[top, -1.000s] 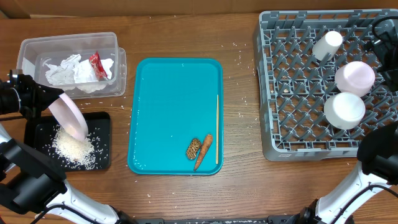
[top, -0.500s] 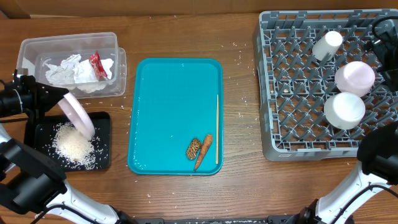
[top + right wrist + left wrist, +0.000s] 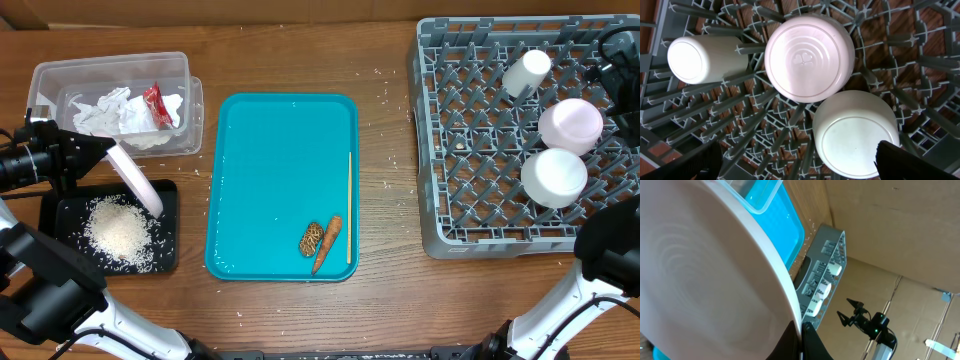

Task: Sort waste into correct bins and load items into the dishwasher
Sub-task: 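Tilt the plate with left gripper to pour rice onto black tray, then carry the emptied plate back and set it on teal tray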

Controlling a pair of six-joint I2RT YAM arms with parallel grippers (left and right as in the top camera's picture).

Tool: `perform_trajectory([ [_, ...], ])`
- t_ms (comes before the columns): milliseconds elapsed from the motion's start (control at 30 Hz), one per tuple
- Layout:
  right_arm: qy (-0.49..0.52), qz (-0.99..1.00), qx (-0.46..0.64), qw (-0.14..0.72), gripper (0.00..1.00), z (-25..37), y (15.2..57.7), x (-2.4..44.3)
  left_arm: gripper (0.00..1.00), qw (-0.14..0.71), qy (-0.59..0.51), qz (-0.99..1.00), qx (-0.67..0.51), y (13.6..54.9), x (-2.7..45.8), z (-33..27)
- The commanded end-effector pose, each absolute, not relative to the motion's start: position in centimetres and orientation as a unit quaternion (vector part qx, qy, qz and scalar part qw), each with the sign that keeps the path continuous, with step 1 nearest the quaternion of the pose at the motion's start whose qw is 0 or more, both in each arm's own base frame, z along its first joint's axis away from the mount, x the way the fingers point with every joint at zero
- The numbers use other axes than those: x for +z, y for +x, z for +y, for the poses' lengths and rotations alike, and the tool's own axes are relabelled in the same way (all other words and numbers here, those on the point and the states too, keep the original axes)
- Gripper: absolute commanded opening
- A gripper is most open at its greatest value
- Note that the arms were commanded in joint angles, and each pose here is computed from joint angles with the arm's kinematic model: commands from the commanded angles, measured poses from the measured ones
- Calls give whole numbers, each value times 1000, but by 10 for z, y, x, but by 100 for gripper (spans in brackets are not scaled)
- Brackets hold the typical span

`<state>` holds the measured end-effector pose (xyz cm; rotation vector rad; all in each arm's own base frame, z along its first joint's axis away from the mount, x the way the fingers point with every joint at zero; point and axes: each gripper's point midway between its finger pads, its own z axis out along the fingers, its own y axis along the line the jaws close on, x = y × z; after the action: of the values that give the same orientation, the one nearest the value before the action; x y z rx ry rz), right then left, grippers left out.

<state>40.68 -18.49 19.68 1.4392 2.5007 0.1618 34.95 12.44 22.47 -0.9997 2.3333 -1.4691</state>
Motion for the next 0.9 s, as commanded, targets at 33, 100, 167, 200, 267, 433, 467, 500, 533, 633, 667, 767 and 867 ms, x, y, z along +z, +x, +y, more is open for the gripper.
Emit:
perform_trajectory([
  [33,493,855,60,147,100,-185,408,212,4,127,-322,793,-501,348,234,124],
  [100,493,855,60,147,100,-185,408,212,4,124,-324,793,-500,347,234,124],
  [167,493,855,60,147,100,-185,408,212,4,117,-334,789,-502,348,234,123],
  [200,493,855,60,147,100,-185,408,212,4,116,-333,790,-502,348,234,121],
  [267,493,855,60,147,100,-185,408,212,4,115,-321,796,-500,349,236,114],
  [433,493,855,60,147,100,-185,408,212,4,94,-268,827,-485,354,237,78],
  [467,493,855,60,147,100,-185,408,212,4,85,-254,835,-480,354,236,67],
  [500,493,855,60,147,100,-185,408,212,4,76,-239,843,-475,355,235,55],
  [533,493,855,60,147,100,-185,408,212,4,54,-212,857,-467,356,233,30],
  [633,493,855,60,147,100,-185,408,212,4,17,-154,875,-458,355,230,-17],
  [667,493,855,60,147,100,-185,408,212,4,6,-131,881,-456,354,229,-35],
  [767,493,855,60,147,100,-185,408,212,4,-13,-69,889,-453,351,228,-81],
  [867,493,855,60,147,100,-185,408,213,4,-27,-33,906,-420,353,217,-122],
])
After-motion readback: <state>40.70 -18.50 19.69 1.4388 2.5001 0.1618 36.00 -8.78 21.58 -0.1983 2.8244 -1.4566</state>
